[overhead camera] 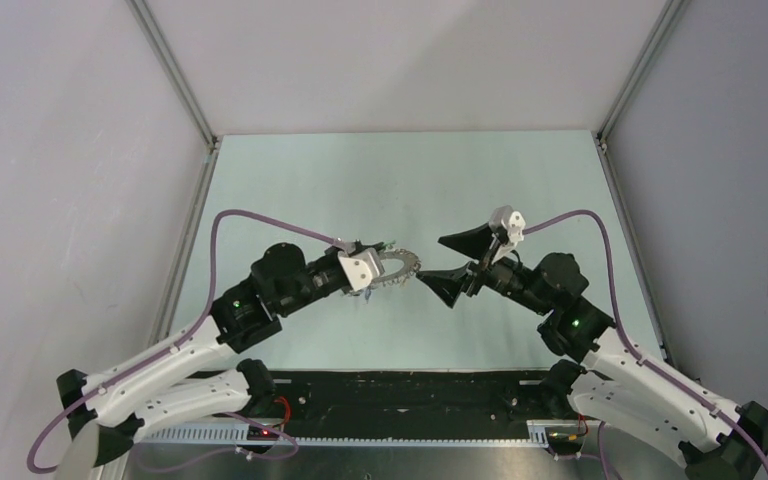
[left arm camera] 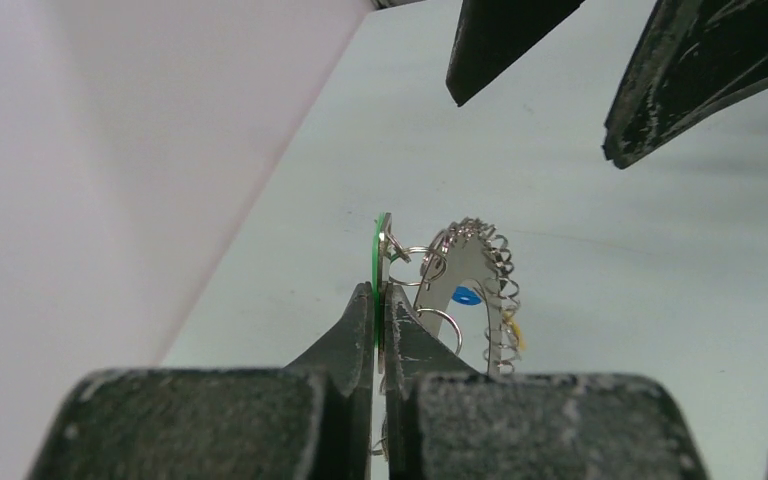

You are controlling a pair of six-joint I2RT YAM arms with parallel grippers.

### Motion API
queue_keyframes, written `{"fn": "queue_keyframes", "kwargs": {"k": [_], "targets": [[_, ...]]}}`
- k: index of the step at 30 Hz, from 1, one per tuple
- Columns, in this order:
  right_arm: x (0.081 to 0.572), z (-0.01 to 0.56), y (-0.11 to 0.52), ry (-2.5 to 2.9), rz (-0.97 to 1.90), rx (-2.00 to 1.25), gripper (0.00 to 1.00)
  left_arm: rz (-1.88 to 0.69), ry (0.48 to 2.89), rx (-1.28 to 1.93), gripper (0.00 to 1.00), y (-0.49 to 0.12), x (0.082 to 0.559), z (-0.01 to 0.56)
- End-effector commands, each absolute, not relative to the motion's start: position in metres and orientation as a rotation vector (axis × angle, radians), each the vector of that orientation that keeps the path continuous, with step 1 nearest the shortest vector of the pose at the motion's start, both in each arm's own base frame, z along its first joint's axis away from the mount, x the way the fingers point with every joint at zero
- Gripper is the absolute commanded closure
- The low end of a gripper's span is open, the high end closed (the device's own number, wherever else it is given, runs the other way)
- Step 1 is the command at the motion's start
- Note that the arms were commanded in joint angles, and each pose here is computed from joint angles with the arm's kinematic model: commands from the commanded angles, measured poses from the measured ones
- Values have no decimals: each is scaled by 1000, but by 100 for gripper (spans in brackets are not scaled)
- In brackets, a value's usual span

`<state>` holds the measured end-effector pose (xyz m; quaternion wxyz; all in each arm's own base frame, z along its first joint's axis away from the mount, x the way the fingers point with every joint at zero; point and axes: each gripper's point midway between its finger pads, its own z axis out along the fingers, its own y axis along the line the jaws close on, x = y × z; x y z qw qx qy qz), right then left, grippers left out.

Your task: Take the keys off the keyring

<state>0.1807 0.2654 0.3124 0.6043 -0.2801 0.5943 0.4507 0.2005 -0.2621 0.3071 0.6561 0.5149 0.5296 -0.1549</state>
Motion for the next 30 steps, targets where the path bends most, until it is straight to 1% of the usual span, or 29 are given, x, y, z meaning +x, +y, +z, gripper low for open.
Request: {"fn": "queue_keyframes", "kwargs": {"k": [1, 5, 7, 8, 9, 10, 11, 12, 13, 16, 18, 22, 27, 30], "targets": [[183, 319, 256, 1412, 1078, -556, 1, -486, 1204, 962, 100, -263, 197, 352], [173, 316, 256, 1375, 1099, -639, 1, -574, 1374, 692, 100, -249, 208, 352], [181, 310, 253, 1397, 1065, -601, 1, -594, 1406, 624, 100, -244, 209, 352], [186, 306, 251, 1416, 1042, -584, 3, -596, 1417, 612, 100, -243, 209, 349], [189, 300, 251, 1441, 1018, -596, 11, -616, 1419, 586, 100, -240, 207, 351], [187, 298, 253, 1445, 1015, -618, 16, -611, 1420, 568, 100, -235, 206, 350], [186, 294, 255, 1443, 1005, -651, 29, -638, 1435, 528, 100, -233, 205, 350], [185, 294, 256, 1440, 1004, -665, 38, -626, 1448, 472, 100, -224, 208, 348], [184, 292, 259, 1436, 1000, -683, 39, -642, 1480, 414, 100, -221, 209, 340], [181, 291, 268, 1408, 976, -730, 53, -625, 1482, 303, 100, -202, 210, 335], [182, 288, 275, 1387, 960, -765, 57, -624, 1457, 288, 100, -199, 211, 337], [186, 297, 291, 1300, 984, -799, 63, -613, 1427, 387, 100, -205, 206, 337], [190, 310, 305, 1200, 985, -836, 62, -649, 1405, 526, 100, -221, 196, 330], [191, 309, 311, 1150, 964, -888, 64, -664, 1414, 596, 100, -233, 193, 321]]}}
